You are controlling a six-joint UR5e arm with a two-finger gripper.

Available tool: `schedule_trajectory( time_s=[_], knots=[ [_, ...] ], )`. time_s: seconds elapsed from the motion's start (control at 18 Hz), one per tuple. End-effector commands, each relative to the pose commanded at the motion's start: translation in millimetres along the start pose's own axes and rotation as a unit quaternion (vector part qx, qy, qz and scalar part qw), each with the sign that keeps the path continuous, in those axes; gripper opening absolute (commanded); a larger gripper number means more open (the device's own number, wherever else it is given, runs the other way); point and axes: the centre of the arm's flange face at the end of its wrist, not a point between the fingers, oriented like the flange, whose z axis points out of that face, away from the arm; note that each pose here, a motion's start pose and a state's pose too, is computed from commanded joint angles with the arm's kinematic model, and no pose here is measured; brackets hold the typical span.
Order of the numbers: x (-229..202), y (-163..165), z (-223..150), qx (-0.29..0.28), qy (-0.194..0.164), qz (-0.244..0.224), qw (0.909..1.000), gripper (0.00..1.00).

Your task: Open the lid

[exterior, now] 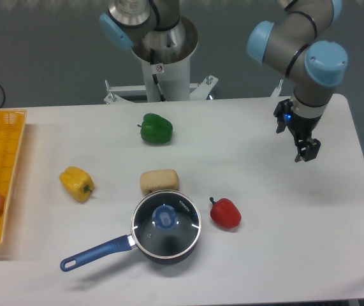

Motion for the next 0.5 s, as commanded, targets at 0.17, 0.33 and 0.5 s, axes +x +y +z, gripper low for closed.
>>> schedule_trajectory(
  time_s=[0.17,0.33,0.5],
  knots=[
    [-0.3,-0.1,-1.6,0.0,-0.002,0.0,1.0,1.0],
    [-1.1,-4.3,-1.5,-0.001,-0.001,0.004,1.0,1.0],
    [3.5,1.3,4.3,0.007,0.002,-0.003,1.0,1.0]
  ],
)
